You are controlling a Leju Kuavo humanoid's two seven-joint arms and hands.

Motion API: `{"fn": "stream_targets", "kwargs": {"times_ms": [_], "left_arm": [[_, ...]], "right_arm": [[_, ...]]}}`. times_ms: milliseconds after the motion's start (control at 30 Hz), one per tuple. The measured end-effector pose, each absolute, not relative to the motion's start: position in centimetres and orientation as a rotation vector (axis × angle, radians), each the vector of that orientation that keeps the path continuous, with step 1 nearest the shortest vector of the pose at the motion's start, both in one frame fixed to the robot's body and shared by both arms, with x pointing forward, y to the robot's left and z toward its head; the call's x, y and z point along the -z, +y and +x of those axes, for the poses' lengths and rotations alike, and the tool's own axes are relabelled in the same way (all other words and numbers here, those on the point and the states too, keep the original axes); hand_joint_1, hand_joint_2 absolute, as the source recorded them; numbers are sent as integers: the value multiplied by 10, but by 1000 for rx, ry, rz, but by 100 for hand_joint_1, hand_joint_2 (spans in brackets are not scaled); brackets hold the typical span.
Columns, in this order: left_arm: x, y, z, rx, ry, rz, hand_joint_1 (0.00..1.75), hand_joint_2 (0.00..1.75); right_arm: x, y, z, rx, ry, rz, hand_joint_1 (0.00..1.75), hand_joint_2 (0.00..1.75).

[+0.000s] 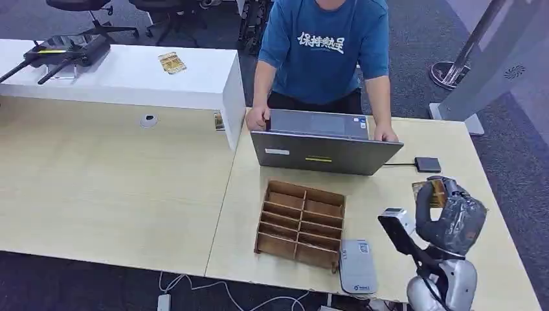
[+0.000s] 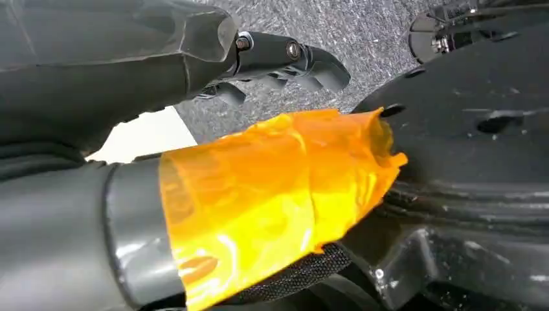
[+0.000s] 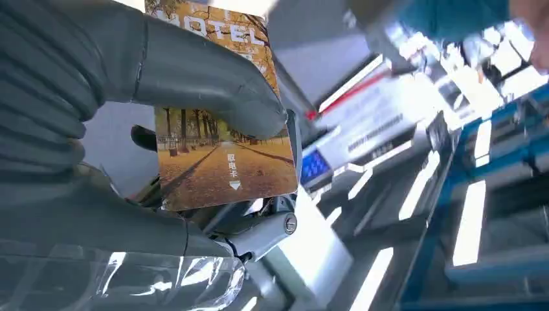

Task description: Pass the card to the sensor for recognition and then transmit it.

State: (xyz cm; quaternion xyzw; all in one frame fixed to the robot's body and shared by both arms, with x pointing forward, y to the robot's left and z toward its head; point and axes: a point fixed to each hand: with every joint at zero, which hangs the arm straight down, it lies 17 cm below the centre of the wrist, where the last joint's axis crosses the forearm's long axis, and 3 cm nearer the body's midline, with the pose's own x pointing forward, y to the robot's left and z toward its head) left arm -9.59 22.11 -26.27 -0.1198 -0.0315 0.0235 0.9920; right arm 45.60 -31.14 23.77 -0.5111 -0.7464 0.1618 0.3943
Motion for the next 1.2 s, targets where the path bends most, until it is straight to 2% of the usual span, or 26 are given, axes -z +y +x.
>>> {"fn": "stream_targets", "kwargs": {"times_ms": [200, 500, 767, 1200], "left_arm": [[264, 235, -93, 5, -63, -231, 0, 0], [265, 243, -86, 40, -69, -233, 0, 0], [265, 254, -86, 86, -66, -231, 0, 0], [265, 262, -84, 125, -64, -232, 0, 0]], "right_arm": [[-292, -330, 478, -433, -1877, -1510, 175, 175], [-338, -347, 510, -445, -1827, -1659, 175, 175], [-358, -347, 548, -586, -1717, -1814, 175, 175], [-370, -331, 585, -756, -1611, -1907, 175, 175]]}}
